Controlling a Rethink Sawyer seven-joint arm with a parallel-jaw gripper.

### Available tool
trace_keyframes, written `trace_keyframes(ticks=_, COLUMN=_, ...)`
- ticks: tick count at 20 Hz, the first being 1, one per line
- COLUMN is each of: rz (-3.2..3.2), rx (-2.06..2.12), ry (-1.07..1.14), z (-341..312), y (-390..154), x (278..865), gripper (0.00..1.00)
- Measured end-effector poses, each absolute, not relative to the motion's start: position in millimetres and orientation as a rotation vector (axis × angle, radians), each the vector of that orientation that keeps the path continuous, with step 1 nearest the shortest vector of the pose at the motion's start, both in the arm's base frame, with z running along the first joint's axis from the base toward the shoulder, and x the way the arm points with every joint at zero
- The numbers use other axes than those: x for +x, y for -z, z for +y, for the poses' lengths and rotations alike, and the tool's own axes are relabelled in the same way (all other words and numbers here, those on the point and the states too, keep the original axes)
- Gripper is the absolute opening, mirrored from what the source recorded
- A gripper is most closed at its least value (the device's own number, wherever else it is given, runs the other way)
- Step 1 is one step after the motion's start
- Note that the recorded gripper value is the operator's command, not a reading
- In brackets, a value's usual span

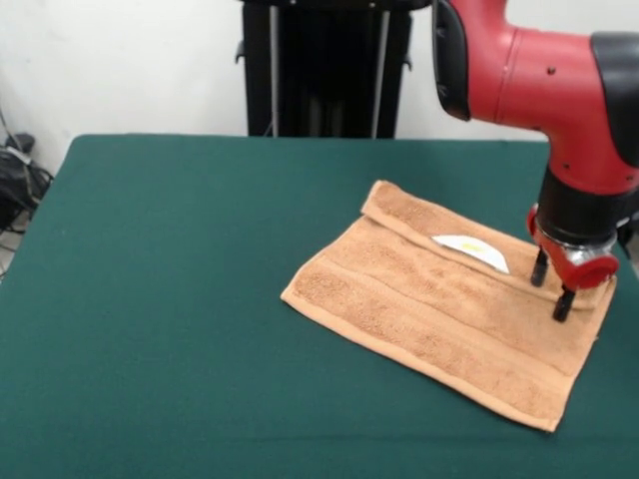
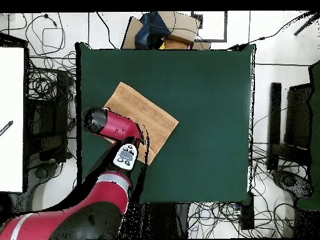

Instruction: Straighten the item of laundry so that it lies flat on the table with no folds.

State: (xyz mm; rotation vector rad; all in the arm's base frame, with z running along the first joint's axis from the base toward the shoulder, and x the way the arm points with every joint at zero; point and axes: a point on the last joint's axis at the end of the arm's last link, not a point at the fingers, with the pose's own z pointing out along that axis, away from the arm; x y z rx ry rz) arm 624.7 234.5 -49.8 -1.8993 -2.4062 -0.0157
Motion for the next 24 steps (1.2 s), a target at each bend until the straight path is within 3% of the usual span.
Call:
trace_keyframes(ticks=14, rz=-2.408, rx=-1.971, ry=0.122, z=217.0, y=6.5, x=662.7, gripper=1.0)
trace_keyframes(ticks=24, rz=-2.448, rx=-1.935, ry=0.136, z=236.9, y=15.9, x=668.4, gripper=1.0)
